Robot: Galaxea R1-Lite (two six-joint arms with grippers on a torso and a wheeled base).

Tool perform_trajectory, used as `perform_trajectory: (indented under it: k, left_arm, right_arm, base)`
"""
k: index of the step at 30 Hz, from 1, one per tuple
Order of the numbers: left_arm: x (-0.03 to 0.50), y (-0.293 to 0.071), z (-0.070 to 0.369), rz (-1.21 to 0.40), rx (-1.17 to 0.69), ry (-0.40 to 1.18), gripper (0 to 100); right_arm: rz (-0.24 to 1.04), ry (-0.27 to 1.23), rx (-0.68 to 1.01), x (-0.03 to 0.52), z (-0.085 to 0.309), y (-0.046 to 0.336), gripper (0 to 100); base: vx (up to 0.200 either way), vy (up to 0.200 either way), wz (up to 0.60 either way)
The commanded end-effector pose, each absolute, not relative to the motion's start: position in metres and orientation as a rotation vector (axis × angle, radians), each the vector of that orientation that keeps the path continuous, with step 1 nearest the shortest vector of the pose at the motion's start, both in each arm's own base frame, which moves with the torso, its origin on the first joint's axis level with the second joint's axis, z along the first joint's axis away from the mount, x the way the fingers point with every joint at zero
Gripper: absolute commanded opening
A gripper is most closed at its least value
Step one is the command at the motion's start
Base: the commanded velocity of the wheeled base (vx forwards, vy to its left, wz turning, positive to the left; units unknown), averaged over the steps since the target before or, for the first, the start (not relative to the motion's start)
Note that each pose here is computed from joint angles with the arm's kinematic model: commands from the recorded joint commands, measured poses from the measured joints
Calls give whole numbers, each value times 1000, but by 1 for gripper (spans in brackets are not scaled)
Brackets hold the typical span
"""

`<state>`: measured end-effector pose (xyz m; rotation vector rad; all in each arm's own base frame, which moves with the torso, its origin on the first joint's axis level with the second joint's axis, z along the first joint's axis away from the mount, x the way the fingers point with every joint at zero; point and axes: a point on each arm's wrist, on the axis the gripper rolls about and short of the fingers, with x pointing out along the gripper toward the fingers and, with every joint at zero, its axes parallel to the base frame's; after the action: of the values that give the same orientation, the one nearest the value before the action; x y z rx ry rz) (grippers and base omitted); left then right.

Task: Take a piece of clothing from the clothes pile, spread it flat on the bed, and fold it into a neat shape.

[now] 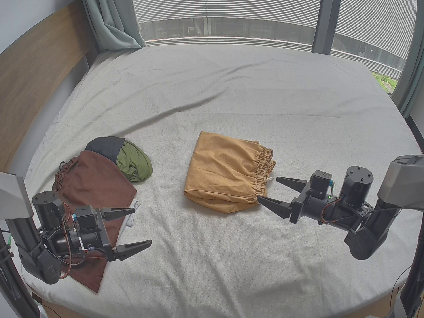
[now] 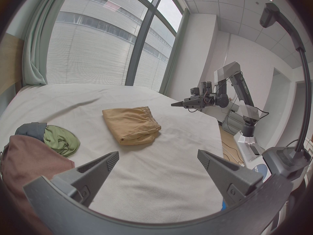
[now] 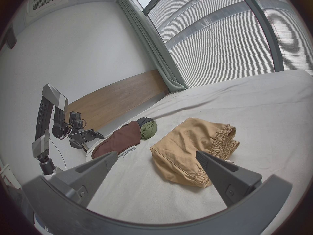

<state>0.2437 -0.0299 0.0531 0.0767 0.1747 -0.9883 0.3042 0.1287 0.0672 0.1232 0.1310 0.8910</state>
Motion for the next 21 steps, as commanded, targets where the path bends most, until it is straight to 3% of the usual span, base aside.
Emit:
perform_trajectory:
  k: [1,11,21]
  left_arm:
    - [233,-41,64,-1032,94,145,100]
    - [211,-52,76,-1091,107,123,100]
    - [184,-80,94,-1188,119,70,100]
  right_arm:
    - [884,102,113,278,90,116,100]
    - [863,77,112,239,112,96,100]
    - [788,-62,87,192,148,62,100]
  base:
    - [0,0,0]
    - [0,0,0]
    - [0,0,0]
